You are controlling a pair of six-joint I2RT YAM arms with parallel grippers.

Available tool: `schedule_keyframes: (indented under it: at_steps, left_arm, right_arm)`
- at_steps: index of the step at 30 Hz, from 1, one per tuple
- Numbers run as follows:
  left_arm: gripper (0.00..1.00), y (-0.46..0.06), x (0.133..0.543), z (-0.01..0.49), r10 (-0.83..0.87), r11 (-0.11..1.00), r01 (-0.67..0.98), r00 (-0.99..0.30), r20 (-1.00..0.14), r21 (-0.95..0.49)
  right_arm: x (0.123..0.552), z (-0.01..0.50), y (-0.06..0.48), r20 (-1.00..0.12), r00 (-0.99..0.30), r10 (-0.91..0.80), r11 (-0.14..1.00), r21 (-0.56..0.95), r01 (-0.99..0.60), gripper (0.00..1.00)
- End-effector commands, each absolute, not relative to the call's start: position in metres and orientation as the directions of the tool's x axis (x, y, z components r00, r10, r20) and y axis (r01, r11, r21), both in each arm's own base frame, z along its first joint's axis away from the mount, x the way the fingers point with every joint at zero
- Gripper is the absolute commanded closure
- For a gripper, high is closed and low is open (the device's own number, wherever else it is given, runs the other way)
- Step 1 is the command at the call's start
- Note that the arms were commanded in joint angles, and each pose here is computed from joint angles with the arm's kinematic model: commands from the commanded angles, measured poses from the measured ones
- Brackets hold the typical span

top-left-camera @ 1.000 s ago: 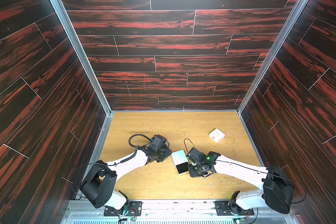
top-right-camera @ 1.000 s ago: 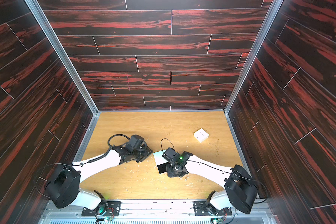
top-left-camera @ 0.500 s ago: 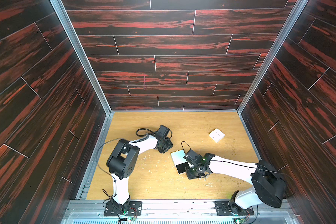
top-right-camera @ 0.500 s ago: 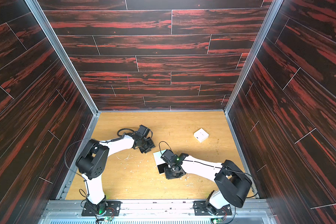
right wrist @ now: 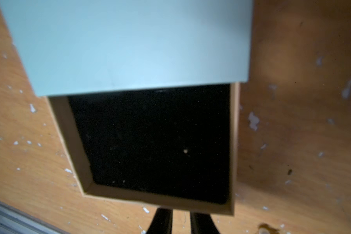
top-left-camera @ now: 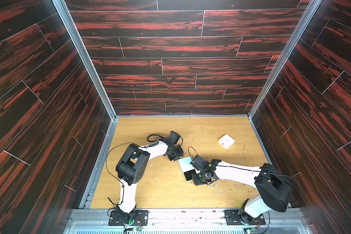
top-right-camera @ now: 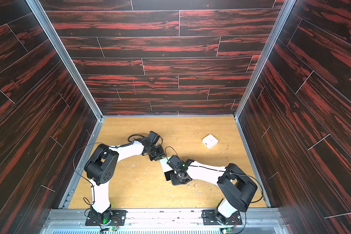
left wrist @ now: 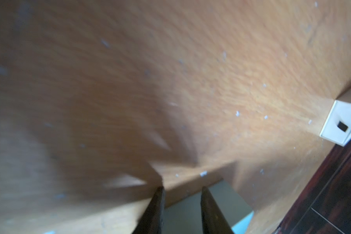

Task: Take out the earrings from the drawer-style jewelry box
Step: Close the drawer of the jewelry box.

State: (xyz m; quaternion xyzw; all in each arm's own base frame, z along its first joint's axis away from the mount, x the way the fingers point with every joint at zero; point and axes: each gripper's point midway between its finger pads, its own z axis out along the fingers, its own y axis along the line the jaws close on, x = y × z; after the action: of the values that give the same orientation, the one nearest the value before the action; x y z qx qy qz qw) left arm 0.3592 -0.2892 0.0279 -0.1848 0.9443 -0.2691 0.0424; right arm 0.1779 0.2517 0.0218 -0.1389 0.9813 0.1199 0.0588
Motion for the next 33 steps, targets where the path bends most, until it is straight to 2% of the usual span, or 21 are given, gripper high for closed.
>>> schedule_keyframes:
  at_steps: [1,11,25,28,31,33]
  left_arm:
    - [0.67,-0.291,0.350,0.022,-0.350,0.793,-0.319,-0.936,0.040,-0.519]
    - [0.68,-0.296,0.353,0.027,-0.344,0.779,-0.305,-0.938,0.033,-0.547]
    - [0.67,-0.302,0.357,0.032,-0.340,0.769,-0.293,-0.940,0.025,-0.567]
    - [0.62,-0.296,0.364,0.040,-0.346,0.791,-0.284,-0.938,-0.015,-0.542]
    - [0.48,-0.278,0.370,0.053,-0.377,0.820,-0.297,-0.923,-0.072,-0.489]
    - [0.42,-0.262,0.372,0.065,-0.407,0.835,-0.316,-0.905,-0.120,-0.450]
  right_arm:
    - [0.192,0.027,0.261,-0.180,-0.953,-0.242,0.930,0.239,-0.281,0.82]
    - [0.219,0.034,0.280,-0.209,-0.960,-0.184,0.923,0.298,-0.242,0.84]
    - [0.232,0.033,0.295,-0.204,-0.965,-0.163,0.922,0.316,-0.223,0.86]
    - [0.234,0.033,0.296,-0.201,-0.966,-0.159,0.922,0.319,-0.218,0.86]
    - [0.234,0.032,0.295,-0.194,-0.968,-0.160,0.922,0.320,-0.217,0.86]
    - [0.234,0.035,0.295,-0.197,-0.967,-0.161,0.921,0.322,-0.219,0.86]
